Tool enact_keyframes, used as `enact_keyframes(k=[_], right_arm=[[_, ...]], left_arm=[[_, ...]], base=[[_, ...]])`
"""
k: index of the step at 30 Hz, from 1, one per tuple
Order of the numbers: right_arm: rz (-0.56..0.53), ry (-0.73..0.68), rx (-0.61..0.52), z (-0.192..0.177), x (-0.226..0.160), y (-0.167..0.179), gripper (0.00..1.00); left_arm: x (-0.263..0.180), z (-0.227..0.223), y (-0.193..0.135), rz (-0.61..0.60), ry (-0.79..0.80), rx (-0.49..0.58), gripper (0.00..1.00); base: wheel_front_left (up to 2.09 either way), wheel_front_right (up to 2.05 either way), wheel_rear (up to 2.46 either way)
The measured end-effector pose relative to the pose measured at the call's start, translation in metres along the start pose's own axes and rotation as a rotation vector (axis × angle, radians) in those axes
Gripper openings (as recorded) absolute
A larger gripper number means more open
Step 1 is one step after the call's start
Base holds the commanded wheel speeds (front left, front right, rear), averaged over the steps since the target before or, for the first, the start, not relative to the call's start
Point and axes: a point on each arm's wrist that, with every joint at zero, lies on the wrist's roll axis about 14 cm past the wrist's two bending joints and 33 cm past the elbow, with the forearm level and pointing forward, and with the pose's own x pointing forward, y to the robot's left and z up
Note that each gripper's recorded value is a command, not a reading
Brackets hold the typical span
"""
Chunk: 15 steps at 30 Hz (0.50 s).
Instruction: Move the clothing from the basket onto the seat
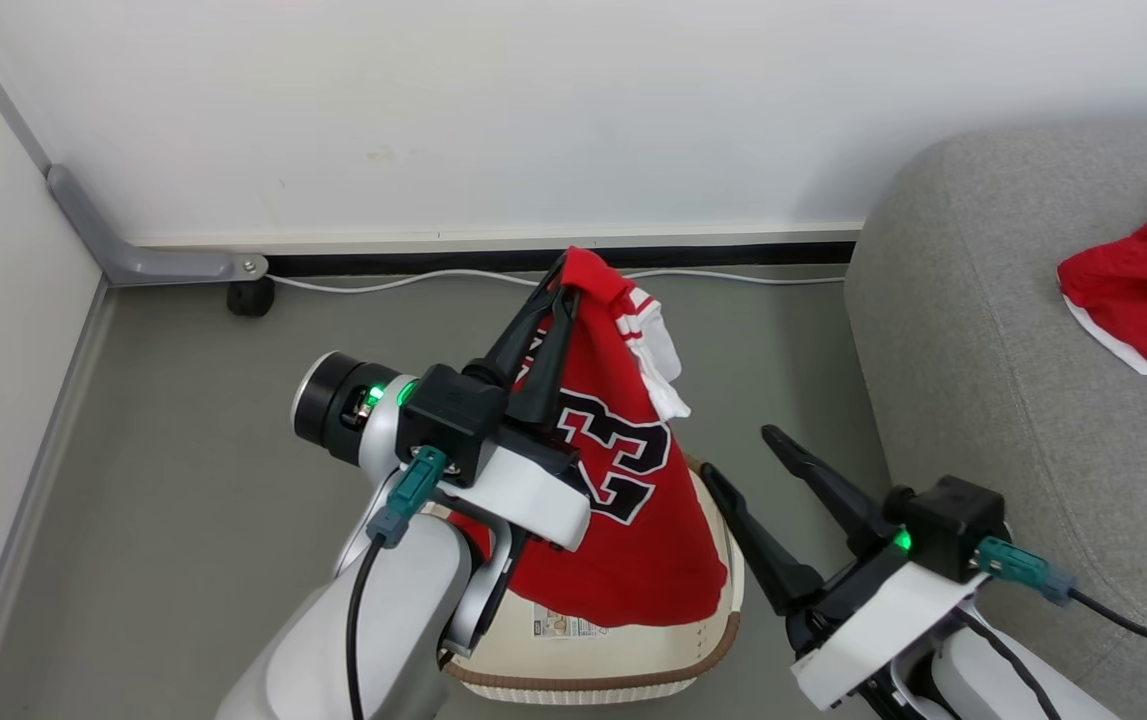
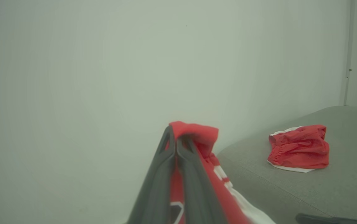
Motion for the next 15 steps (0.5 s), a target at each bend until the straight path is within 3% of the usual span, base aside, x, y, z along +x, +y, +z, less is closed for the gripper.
enact_keyframes(k=[8, 15], right_arm=[[0.151, 0.097, -0.058, -0.020, 0.019, 0.026, 1.00], [0.191, 0.176, -0.102, -0.041, 0.033, 0.029, 1.00]], left_arm=[[0.001, 0.009, -0.004, -0.015, -0.020, 0.009, 0.00], [-0.002, 0.016, -0.008, -0.032, -0.034, 0.017, 0.00]], base=[[0.00, 0.00, 0.00], [0.00, 0.00, 0.00]])
